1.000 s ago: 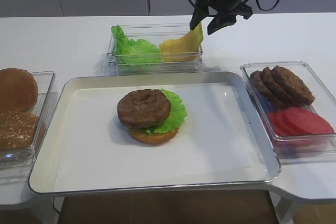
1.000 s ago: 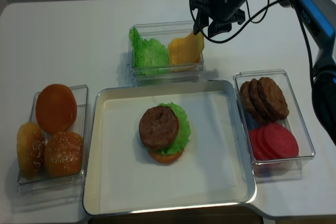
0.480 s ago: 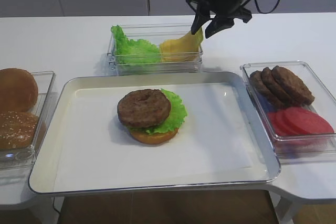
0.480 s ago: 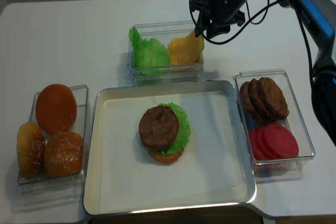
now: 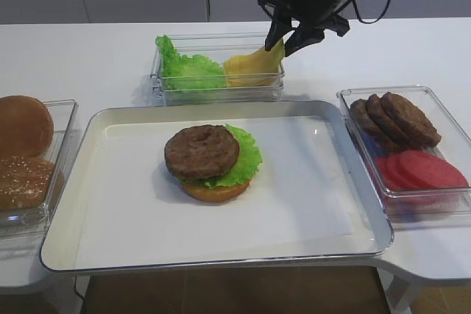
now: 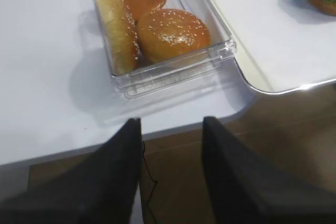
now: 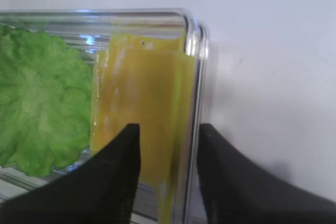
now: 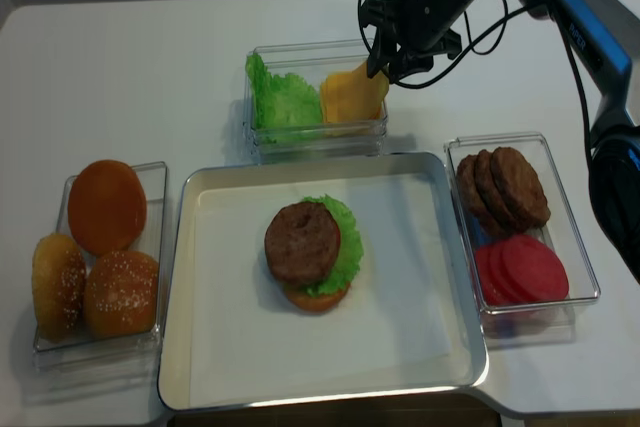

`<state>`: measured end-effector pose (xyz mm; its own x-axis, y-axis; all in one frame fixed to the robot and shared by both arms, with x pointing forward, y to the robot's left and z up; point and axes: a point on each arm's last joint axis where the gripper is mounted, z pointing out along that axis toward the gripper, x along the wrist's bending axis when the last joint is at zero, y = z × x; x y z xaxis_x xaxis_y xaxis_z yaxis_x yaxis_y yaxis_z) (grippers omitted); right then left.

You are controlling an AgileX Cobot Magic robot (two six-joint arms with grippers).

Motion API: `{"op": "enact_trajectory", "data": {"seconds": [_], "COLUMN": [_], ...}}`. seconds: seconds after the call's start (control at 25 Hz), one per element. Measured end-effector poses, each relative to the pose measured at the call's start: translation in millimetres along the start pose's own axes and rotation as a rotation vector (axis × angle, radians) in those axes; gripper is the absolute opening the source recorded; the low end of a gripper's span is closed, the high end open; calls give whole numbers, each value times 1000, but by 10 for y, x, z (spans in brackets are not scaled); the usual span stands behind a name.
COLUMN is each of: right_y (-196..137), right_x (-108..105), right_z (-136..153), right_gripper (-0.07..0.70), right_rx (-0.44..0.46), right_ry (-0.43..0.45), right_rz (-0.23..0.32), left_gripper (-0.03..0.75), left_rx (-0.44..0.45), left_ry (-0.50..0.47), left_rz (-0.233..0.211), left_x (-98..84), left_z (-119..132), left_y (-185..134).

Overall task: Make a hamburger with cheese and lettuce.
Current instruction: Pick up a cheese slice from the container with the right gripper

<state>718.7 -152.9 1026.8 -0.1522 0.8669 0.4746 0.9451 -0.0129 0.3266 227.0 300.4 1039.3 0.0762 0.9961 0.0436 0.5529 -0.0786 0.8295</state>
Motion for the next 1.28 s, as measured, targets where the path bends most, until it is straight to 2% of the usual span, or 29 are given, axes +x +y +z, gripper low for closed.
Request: {"op": "enact_trajectory", "data": {"seconds": [0.28, 0.76, 1.0, 1.28], "right_y": [0, -1, -1, -3], "right_x": [2, -2, -11, -12], "right_z": [0, 0, 0, 0], "right_gripper": [231, 222, 162, 146], "right_rx": [0, 2, 1, 3], "right_ry": [2, -2, -12, -14], "right_rz": [1, -1, -6, -6], "left_gripper": [288, 288, 288, 288], "left_rx": [0, 0, 0, 0], "left_ry": [0, 0, 0, 0], "left_rz": [0, 0, 0, 0], "left_x": [0, 0, 0, 0], "left_z": [0, 0, 0, 0], "left_y": [0, 0, 0, 0]}}
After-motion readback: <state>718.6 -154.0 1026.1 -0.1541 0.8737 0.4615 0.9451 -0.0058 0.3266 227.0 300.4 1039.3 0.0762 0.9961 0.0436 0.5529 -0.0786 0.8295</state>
